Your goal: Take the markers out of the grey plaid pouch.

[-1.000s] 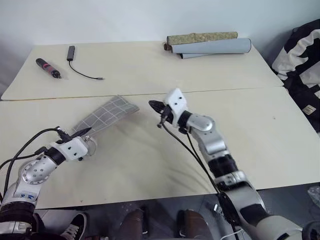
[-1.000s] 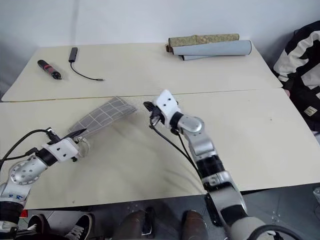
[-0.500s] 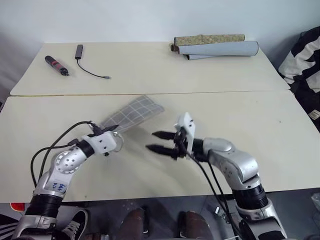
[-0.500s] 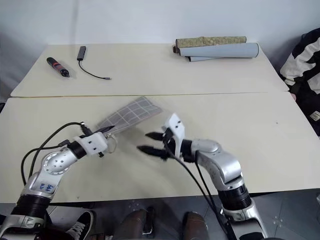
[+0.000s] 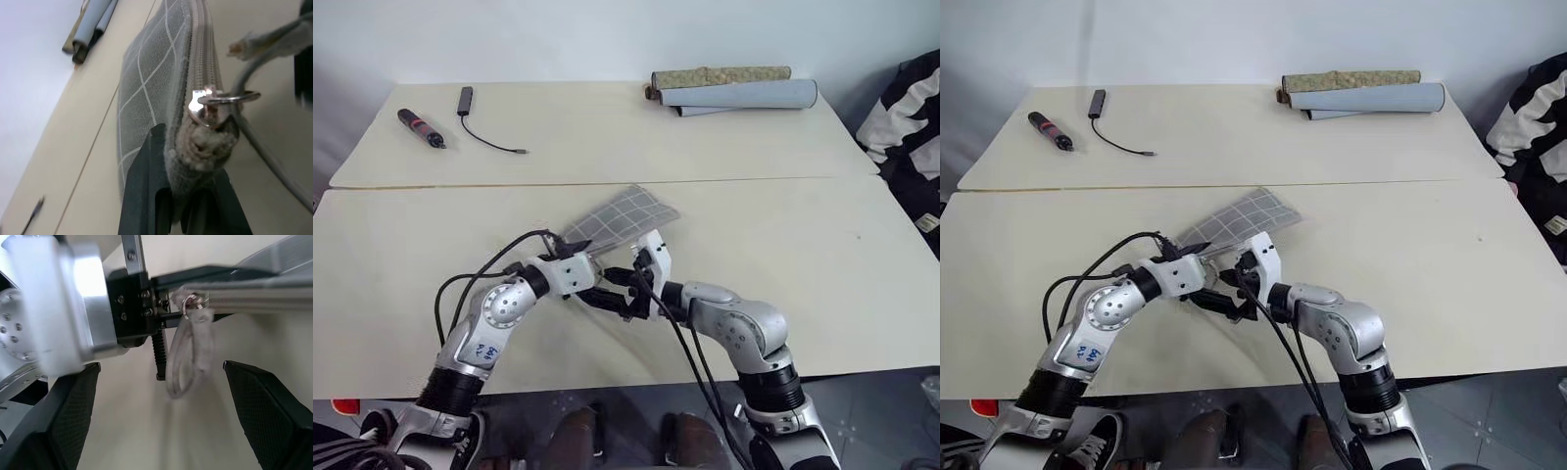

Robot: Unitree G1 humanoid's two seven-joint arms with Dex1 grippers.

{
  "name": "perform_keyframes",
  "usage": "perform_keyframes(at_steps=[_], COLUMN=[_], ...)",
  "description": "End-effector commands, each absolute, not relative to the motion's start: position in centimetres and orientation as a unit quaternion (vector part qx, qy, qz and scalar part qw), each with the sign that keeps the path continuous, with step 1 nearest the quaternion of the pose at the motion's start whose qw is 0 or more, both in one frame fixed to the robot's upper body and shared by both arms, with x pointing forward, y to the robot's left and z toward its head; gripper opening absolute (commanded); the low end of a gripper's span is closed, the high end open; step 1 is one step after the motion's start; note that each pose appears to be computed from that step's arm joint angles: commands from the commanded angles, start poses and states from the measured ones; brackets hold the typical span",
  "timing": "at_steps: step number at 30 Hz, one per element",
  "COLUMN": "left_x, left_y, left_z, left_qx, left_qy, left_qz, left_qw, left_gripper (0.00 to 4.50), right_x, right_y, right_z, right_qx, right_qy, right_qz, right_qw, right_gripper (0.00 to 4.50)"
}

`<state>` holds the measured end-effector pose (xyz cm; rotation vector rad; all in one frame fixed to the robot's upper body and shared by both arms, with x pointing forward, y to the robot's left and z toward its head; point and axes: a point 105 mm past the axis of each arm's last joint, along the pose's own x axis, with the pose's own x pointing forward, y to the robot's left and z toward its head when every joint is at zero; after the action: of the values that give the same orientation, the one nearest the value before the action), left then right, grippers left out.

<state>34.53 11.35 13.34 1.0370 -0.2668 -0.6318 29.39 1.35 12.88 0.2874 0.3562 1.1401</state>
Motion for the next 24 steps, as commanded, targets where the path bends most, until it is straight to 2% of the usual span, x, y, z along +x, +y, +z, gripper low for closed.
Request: perform_keyframes(at_steps=[1,5,8,18,24], left_x=[34.2,34.1,34.0,33.8,33.5], left_y=[10.4,10.3,10.5,11.7,13.2], left_z=[14.8,14.8,14.8,14.7,14.3], left_qx=[0.487,0.482,0.483,0.485,0.497], left_qy=[-0.153,-0.151,-0.149,-0.136,-0.122], left_qz=[-0.293,-0.293,-0.290,-0.283,-0.281], left_qw=[0.808,0.812,0.813,0.816,0.812], left_gripper=[0.00,0.00,0.00,0.00,0.00], right_x=[29.4,30.1,30.2,30.6,30.8], right_y=[2.1,2.4,2.5,0.3,-1.7], right_z=[14.0,13.7,13.8,13.3,13.6], right_qx=[0.129,0.137,0.147,0.134,0.124], right_qy=[0.142,0.138,0.135,0.139,0.137], right_qz=[0.546,0.531,0.532,0.520,0.514], right_qw=[0.816,0.825,0.823,0.832,0.838], right_gripper=[4.20,4.20,3.60,0.01,0.01])
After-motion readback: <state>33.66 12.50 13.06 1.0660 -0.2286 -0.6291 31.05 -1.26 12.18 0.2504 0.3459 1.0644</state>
